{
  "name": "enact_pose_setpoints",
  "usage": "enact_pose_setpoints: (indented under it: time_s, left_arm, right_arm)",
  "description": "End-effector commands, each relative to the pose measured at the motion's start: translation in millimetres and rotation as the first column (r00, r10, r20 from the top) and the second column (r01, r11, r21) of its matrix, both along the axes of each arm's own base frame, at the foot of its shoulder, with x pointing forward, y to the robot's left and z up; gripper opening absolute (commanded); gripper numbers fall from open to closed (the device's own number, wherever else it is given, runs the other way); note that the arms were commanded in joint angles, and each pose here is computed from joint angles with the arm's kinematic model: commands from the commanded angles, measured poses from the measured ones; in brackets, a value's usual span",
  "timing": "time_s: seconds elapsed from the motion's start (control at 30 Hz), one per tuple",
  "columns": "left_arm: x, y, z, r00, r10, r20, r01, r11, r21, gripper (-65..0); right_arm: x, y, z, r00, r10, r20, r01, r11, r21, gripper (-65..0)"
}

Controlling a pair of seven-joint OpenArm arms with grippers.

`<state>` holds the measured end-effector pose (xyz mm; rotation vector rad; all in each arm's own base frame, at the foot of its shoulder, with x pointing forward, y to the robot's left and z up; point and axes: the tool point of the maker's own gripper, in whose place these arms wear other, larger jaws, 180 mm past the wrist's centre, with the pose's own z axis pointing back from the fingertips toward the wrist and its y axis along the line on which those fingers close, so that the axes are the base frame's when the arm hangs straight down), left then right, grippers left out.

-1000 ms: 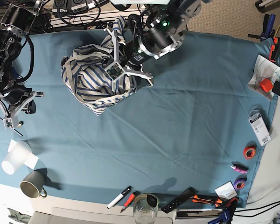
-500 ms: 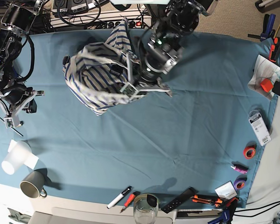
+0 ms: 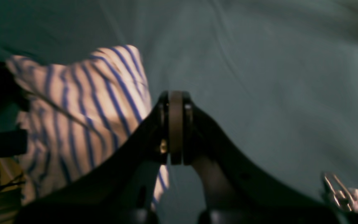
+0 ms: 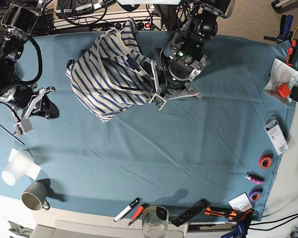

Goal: Fold the T-shirt properly
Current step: 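Push the bundle edges together with both grippers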

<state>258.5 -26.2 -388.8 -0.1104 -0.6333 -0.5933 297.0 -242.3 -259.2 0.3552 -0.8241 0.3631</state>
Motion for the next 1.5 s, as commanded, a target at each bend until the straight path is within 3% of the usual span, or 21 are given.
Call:
enact_pose_setpoints:
  time_s: [0.0, 0.17, 0.33, 0.47, 0.6, 0.67, 0.8, 1.1, 1.33, 1.47]
  left_arm:
    - [4.9, -7.5, 14.1, 1.000, 0.001, 0.023, 0.000, 0.999, -0.042, -65.0]
    - [12.6, -1.3, 39.0, 0.993, 0.095, 0.064, -0.089, 0.992, -0.089, -65.0]
    - [14.1, 1.3, 62.4, 0.983, 0.137, 0.119, -0.120, 0.983, -0.137, -65.0]
    - [-2.7, -27.1, 85.1, 0.990, 0.030, 0.140, 0.011, 0.960, -0.281, -65.0]
    - [-29.4, -67.5, 105.1, 0.977, -0.133, 0.167, 0.197, 0.864, -0.464, -65.0]
    - [-35.7, -74.8, 99.4, 0.971, -0.180, 0.156, 0.234, 0.846, -0.478, -65.0]
    - [-33.6, -79.4, 71.6, 0.978, -0.183, 0.103, 0.210, 0.850, -0.483, -65.0]
    - [-35.0, -72.9, 23.6, 0.978, -0.210, -0.019, 0.186, 0.901, -0.393, -65.0]
    - [-43.1, -71.5, 4.1, 0.974, -0.211, -0.079, 0.166, 0.910, -0.380, -65.0]
    - [-35.3, -71.0, 14.7, 0.979, -0.199, -0.046, 0.166, 0.908, -0.384, -65.0]
  right_arm:
    - [5.4, 3.1, 19.2, 0.997, 0.029, 0.067, -0.031, 0.999, 0.018, -65.0]
    - [2.6, 22.4, 31.9, 0.988, 0.100, 0.115, -0.112, 0.988, 0.108, -65.0]
    - [-14.9, 44.1, 3.0, 0.985, 0.171, 0.018, -0.172, 0.977, 0.124, -65.0]
    - [-25.1, 64.1, -16.9, 0.970, 0.239, -0.048, -0.232, 0.965, 0.120, -65.0]
    - [-30.5, 70.2, -35.5, 0.958, 0.265, -0.109, -0.260, 0.964, 0.065, -65.0]
    - [-33.0, 69.1, -47.2, 0.953, 0.264, -0.148, -0.265, 0.964, 0.015, -65.0]
    - [-39.4, 65.9, -68.1, 0.944, 0.240, -0.225, -0.255, 0.966, -0.035, -65.0]
    - [-49.1, 58.1, -114.9, 0.911, 0.156, -0.383, -0.149, 0.988, 0.048, -65.0]
    - [-38.2, 65.8, -126.8, 0.908, 0.128, -0.399, -0.116, 0.992, 0.054, -65.0]
    - [-28.0, 63.1, -120.0, 0.916, 0.099, -0.389, -0.084, 0.995, 0.055, -65.0]
